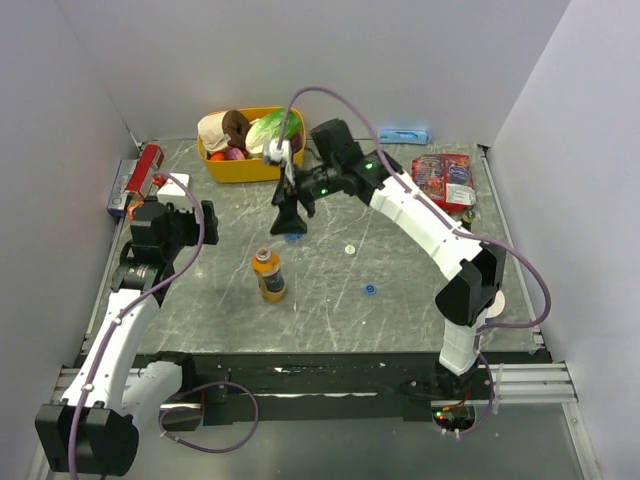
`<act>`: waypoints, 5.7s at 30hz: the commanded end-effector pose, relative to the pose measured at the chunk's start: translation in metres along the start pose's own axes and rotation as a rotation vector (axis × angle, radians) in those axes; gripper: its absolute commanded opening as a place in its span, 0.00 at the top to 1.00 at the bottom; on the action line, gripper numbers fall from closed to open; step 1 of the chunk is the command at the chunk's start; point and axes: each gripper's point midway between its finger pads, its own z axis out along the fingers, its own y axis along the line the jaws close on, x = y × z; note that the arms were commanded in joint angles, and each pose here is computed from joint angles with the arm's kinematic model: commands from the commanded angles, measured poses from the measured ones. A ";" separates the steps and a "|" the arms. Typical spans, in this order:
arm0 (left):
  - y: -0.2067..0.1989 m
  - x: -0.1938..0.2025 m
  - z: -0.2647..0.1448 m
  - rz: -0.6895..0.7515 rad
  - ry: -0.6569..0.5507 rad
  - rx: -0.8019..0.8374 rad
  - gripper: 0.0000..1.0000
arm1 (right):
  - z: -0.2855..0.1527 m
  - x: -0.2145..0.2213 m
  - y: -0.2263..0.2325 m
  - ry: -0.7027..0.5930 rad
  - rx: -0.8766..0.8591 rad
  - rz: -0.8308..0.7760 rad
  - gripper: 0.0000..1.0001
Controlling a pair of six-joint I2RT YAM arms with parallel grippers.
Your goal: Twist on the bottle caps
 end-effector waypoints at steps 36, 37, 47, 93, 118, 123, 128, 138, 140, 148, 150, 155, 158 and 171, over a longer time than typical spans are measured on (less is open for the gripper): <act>-0.075 -0.009 -0.052 0.166 -0.080 0.605 0.04 | 0.003 -0.004 0.009 -0.031 0.039 -0.101 0.81; -0.086 -0.011 -0.061 0.209 -0.116 0.687 0.04 | -0.003 -0.007 0.005 -0.027 0.051 -0.100 0.82; -0.098 -0.021 -0.069 0.223 -0.172 0.963 0.04 | -0.032 -0.035 -0.025 -0.094 0.116 -0.022 0.88; -0.168 -0.008 -0.001 0.309 -0.179 0.945 0.58 | -0.096 -0.067 -0.046 -0.191 0.210 -0.011 0.29; -0.127 0.006 -0.020 0.176 -0.121 0.650 0.99 | -0.067 0.255 -0.117 0.584 0.048 -0.462 0.26; -0.125 0.007 -0.017 0.181 -0.116 0.639 0.99 | -0.059 0.272 -0.121 0.610 0.019 -0.466 0.28; -0.125 0.006 -0.014 0.173 -0.108 0.636 0.99 | -0.049 0.287 -0.116 0.634 -0.033 -0.463 0.31; -0.124 0.014 -0.010 0.154 -0.069 0.635 0.99 | -0.045 0.308 -0.098 0.662 -0.107 -0.423 0.35; -0.124 0.015 -0.010 0.153 -0.065 0.634 0.99 | -0.045 0.310 -0.098 0.666 -0.110 -0.416 0.36; -0.123 0.017 -0.008 0.149 -0.061 0.632 0.99 | -0.041 0.315 -0.094 0.676 -0.124 -0.417 0.42; -0.123 0.019 -0.007 0.148 -0.056 0.631 0.99 | -0.039 0.317 -0.093 0.680 -0.127 -0.420 0.42; -0.122 0.019 -0.007 0.149 -0.057 0.625 0.99 | -0.038 0.321 -0.094 0.697 -0.127 -0.421 0.44; -0.122 0.022 -0.007 0.149 -0.050 0.623 0.99 | -0.037 0.325 -0.093 0.702 -0.130 -0.421 0.45; -0.123 0.024 -0.007 0.143 -0.046 0.630 0.99 | -0.039 0.327 -0.095 0.709 -0.103 -0.397 0.51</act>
